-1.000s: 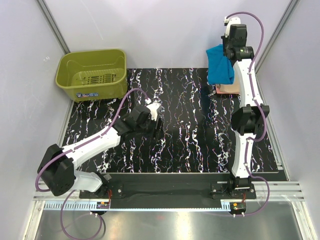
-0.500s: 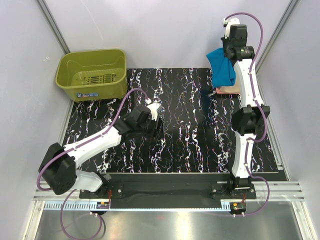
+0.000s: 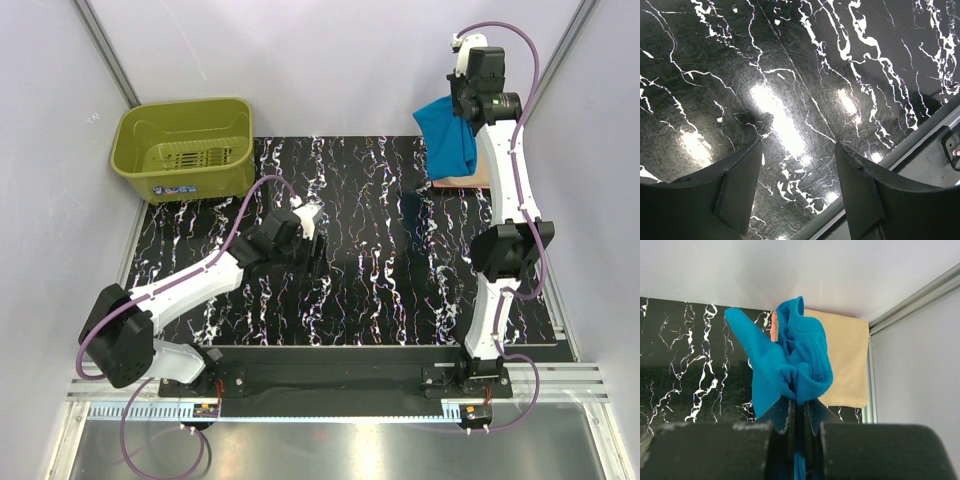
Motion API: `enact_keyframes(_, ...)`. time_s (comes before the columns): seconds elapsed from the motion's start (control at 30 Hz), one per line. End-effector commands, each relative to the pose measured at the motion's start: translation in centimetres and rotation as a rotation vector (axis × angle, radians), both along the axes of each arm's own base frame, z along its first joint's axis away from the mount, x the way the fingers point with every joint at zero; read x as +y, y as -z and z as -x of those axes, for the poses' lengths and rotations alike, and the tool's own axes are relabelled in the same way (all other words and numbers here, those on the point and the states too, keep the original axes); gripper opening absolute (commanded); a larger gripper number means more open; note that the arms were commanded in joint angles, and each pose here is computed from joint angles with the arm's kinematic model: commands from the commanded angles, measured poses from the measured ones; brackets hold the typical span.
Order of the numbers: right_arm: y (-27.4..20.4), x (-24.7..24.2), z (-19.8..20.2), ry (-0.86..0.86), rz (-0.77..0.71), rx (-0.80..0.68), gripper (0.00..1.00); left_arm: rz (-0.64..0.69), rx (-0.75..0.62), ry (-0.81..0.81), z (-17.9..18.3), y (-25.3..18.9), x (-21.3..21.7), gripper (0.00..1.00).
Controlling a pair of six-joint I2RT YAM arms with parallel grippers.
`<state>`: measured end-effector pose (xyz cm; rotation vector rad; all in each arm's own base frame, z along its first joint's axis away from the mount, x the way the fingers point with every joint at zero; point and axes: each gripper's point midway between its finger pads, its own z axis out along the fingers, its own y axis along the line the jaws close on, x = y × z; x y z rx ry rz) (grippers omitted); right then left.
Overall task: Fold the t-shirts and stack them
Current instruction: Neatly place the folded tshirt to the corner
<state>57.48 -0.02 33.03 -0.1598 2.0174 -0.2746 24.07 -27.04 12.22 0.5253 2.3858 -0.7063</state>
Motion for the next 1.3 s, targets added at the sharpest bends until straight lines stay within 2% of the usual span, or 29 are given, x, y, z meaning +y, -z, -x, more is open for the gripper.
enact_keyframes(0.0,-5.9,0.3,1.3,-0.019,-0.017,-0.146,0.0,0.082,-0.043,0.015,-0.9,-2.3,-1.4,0.64)
enact_keyframes(0.73,-3.0,-0.9,0.1,-0.019,0.014,-0.079,0.0,0.073,-0.031,0.009,-1.4,-1.7,-1.0,0.65)
enact_keyframes(1.27,0.1,-2.6,-3.4,-0.025,0.01,-0.076,0.0,0.067,-0.02,0.001,-2.0,-1.2,-0.7,0.65)
